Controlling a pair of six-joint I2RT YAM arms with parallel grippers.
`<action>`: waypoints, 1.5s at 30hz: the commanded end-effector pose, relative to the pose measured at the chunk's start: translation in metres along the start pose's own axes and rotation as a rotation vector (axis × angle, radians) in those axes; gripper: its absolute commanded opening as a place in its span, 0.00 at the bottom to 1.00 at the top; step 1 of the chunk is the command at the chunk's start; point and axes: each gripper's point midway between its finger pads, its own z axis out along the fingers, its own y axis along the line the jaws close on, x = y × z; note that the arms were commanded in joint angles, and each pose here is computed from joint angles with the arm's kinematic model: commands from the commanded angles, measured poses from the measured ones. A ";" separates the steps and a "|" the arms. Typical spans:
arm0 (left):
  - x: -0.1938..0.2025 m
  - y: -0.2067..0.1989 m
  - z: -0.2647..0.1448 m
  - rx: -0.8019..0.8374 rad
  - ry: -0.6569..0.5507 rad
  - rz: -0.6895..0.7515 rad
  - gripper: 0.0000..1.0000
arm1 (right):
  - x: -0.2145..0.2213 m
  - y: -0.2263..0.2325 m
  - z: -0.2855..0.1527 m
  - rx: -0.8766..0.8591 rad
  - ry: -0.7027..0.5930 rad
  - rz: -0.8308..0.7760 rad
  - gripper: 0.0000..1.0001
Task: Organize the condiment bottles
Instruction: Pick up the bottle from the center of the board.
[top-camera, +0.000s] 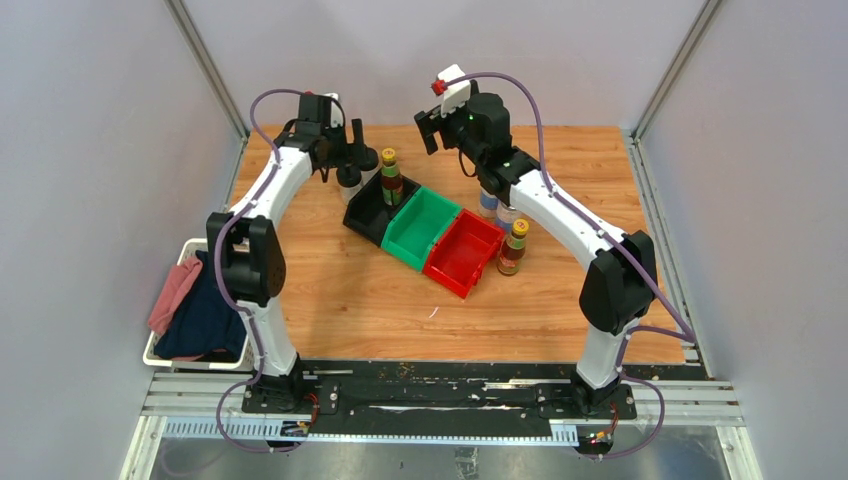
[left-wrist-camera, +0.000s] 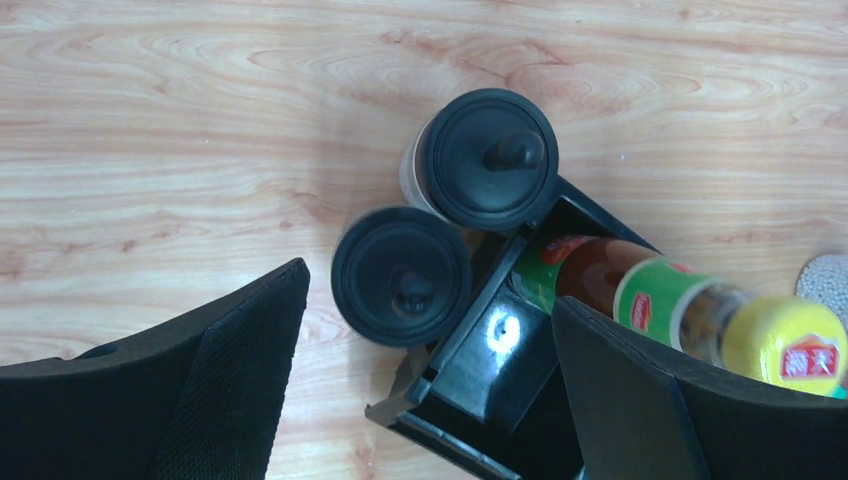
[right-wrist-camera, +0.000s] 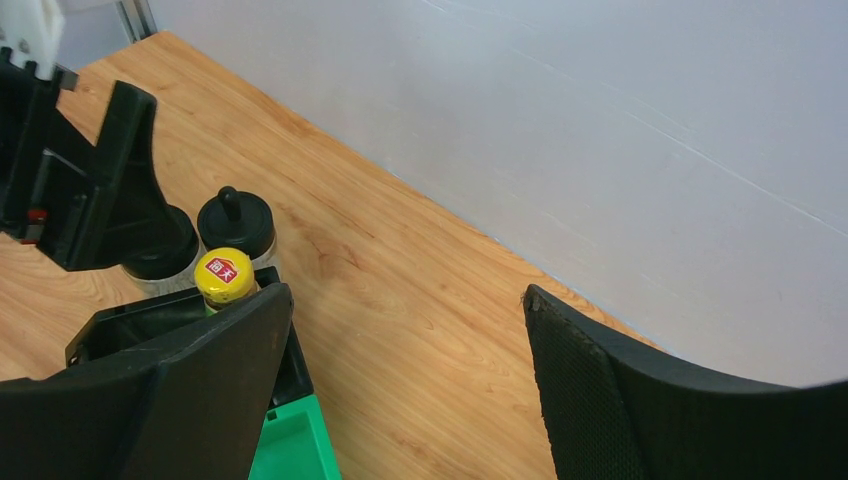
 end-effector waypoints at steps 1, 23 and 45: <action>-0.020 -0.001 -0.029 0.013 -0.093 0.008 0.97 | 0.005 0.006 -0.002 -0.011 0.016 0.012 0.89; 0.013 0.009 -0.019 0.007 -0.133 -0.010 0.94 | 0.005 0.007 -0.006 -0.018 0.013 0.011 0.89; 0.016 0.017 0.001 -0.014 -0.238 -0.046 0.92 | 0.016 0.010 -0.003 -0.023 0.033 -0.001 0.89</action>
